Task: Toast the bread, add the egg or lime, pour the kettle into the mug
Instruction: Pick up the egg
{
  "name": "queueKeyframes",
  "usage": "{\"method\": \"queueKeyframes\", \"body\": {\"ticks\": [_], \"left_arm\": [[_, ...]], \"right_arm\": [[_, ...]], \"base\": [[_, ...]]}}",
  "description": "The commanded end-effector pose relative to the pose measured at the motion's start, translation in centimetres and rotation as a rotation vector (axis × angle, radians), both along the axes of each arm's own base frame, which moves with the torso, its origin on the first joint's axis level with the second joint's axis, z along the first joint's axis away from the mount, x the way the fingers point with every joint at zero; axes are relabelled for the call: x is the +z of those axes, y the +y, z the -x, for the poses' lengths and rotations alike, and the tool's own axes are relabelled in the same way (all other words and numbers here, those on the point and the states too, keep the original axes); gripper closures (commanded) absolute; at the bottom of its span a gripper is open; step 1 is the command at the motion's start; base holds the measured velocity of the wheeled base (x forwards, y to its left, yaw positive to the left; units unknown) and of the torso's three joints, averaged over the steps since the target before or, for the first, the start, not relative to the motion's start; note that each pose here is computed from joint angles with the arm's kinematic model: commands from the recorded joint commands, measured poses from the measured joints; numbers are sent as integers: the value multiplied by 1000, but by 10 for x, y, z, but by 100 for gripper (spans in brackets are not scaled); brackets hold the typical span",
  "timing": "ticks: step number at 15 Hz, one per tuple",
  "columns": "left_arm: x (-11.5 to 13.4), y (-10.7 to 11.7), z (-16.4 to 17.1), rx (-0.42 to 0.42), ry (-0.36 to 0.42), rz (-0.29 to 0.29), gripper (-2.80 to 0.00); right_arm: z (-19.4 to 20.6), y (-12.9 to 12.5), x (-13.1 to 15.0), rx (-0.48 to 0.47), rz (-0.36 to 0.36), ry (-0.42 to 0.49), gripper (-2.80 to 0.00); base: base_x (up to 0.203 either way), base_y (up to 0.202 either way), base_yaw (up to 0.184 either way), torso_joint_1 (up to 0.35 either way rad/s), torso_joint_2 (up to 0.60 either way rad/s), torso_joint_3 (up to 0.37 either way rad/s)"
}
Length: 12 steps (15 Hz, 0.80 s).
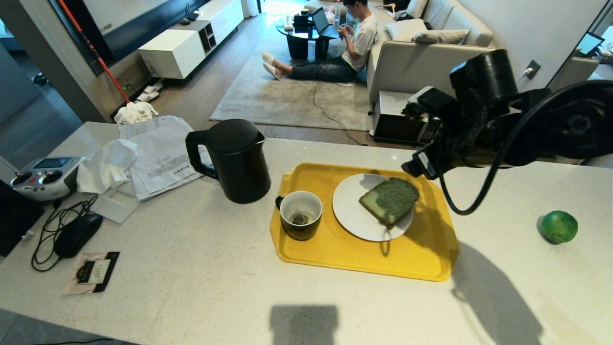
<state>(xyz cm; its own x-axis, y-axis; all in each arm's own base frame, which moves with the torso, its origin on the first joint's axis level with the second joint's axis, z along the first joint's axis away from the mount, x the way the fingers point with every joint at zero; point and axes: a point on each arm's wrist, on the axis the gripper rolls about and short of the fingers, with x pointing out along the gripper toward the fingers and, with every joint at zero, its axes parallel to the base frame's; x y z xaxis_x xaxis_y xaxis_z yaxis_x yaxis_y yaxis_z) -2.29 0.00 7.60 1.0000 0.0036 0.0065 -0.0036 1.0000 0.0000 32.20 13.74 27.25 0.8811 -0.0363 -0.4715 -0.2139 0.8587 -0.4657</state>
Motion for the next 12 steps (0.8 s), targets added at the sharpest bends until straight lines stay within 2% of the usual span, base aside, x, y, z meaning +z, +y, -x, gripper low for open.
{"method": "queueKeyframes", "body": {"ticks": [1,8,9,12], "left_arm": [[0,0,0,1,0,0,0],[0,0,0,-1,0,0,0],[0,0,0,1,0,0,0],[0,0,0,1,0,0,0]], "right_arm": [[36,-25,27,-36,-21,-66,-280],[107,-66,39,-96,-73,-110,-280],[116,-73,38,-112,-73,-113,0],[145,-94,39,-160,-88,-146,0]], "base": [[0,0,0,0,0,0],[0,0,0,0,0,0],[0,0,0,0,0,0],[0,0,0,0,0,0]]}}
